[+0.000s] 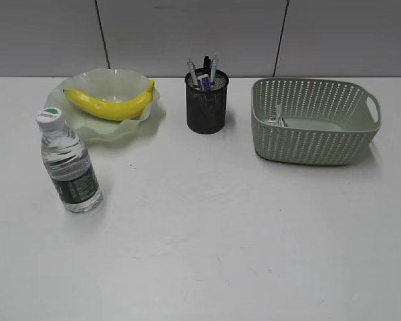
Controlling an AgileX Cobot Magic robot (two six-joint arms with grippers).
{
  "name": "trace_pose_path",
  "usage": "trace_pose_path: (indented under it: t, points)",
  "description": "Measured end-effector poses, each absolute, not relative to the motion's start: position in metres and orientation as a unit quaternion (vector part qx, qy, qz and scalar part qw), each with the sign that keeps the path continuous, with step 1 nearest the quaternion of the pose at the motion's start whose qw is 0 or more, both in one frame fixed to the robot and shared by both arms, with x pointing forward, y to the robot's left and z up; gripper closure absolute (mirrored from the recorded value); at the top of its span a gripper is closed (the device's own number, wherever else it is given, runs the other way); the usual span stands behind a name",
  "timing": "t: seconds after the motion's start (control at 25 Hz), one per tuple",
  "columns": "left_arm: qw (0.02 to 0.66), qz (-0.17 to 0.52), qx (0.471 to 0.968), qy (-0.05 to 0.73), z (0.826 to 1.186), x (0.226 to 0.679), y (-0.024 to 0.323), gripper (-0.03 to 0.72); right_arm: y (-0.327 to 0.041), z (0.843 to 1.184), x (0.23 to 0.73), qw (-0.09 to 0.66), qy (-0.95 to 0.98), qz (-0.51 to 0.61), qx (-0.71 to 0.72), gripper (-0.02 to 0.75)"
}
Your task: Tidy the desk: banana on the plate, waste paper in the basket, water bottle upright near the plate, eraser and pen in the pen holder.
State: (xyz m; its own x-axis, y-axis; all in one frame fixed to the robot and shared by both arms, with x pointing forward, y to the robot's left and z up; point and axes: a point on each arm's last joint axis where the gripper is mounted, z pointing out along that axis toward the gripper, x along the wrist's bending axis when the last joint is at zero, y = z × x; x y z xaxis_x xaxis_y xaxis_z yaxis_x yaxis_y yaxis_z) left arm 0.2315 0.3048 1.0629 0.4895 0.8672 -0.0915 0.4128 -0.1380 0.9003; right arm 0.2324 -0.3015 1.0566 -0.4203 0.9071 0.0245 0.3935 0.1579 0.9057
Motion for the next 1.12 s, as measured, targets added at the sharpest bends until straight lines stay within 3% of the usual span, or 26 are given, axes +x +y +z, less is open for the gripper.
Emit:
trace_pose_path:
  t: [0.24, 0.48, 1.12]
  points:
    - [0.445, 0.307, 0.641, 0.545, 1.0629, 0.2288, 0.3029, 0.253, -0.2999, 1.0566, 0.2322, 0.333, 0.648, 0.421, 0.540, 0.420]
    - [0.424, 0.336, 0.603, 0.586, 1.0630, 0.2286, 0.3015, 0.253, -0.2992, 1.0566, 0.2323, 0.354, 0.619, 0.404, 0.573, 0.420]
    - [0.420, 0.343, 0.594, 0.595, 1.0632, 0.2285, 0.3011, 0.253, -0.2990, 1.0566, 0.2323, 0.362, 0.608, 0.397, 0.585, 0.420]
